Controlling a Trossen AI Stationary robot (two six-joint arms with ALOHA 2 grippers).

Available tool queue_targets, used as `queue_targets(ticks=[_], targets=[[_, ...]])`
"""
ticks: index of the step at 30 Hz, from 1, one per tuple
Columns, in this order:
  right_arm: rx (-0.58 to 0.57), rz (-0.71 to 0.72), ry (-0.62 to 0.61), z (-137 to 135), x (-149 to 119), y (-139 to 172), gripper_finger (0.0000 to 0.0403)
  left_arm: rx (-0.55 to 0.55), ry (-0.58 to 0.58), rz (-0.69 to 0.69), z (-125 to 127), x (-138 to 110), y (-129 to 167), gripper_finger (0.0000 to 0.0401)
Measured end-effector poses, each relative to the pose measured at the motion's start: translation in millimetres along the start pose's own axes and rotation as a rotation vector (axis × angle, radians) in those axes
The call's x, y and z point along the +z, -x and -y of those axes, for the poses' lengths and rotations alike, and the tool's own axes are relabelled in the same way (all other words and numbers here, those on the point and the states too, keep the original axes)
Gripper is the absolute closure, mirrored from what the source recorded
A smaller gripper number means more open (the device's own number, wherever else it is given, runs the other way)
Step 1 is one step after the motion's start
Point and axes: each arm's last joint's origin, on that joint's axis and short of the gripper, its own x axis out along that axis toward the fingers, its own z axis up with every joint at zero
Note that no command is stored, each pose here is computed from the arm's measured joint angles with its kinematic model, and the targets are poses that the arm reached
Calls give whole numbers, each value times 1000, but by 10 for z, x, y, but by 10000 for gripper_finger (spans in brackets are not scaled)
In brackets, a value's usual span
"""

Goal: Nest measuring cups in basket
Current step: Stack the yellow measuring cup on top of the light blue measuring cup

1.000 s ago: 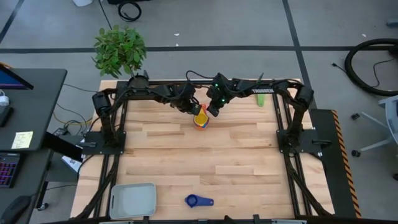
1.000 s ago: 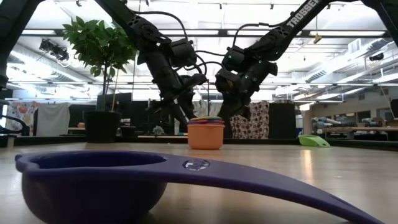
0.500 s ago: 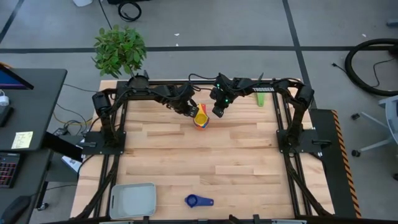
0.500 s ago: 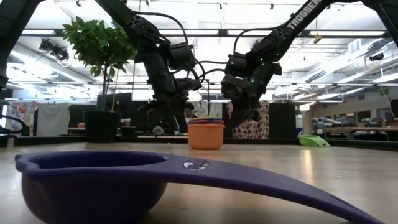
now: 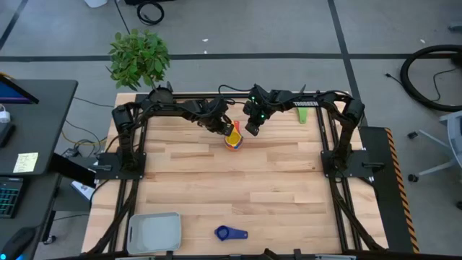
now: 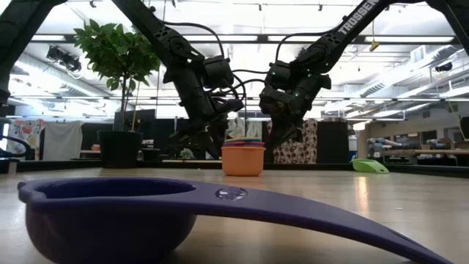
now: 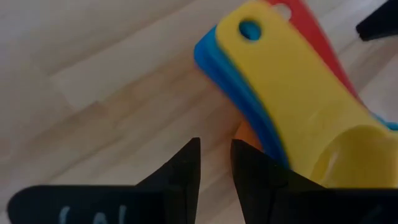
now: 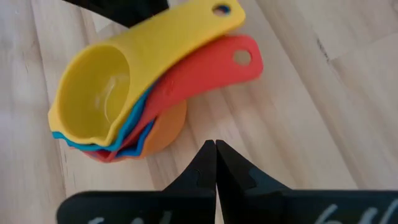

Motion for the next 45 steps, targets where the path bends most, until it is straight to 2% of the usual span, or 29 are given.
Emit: queue_targets(ticks=[7, 13, 19, 23, 32, 39, 45], targets=[[53, -42, -17, 87, -49, -214, 400, -32, -2, 8, 1, 26, -69, 307], [91, -77, -20, 120, 55, -351, 400, -49, -1, -3, 1, 23, -93, 307], [97, -92, 79, 81, 283, -328, 400, -71, -8, 22, 21, 48, -91, 307], [75, -117, 140, 76, 343, -316, 400, -71, -6, 20, 14, 51, -90, 307], [142, -137, 161, 94, 309, -416, 400, -69, -60, 34, 17, 59, -91, 307], [114, -137, 184, 87, 312, -429, 400, -69, -62, 40, 19, 63, -91, 307], [105, -185, 154, 105, 269, -340, 400, -76, -66, 47, 37, 68, -36, 307]])
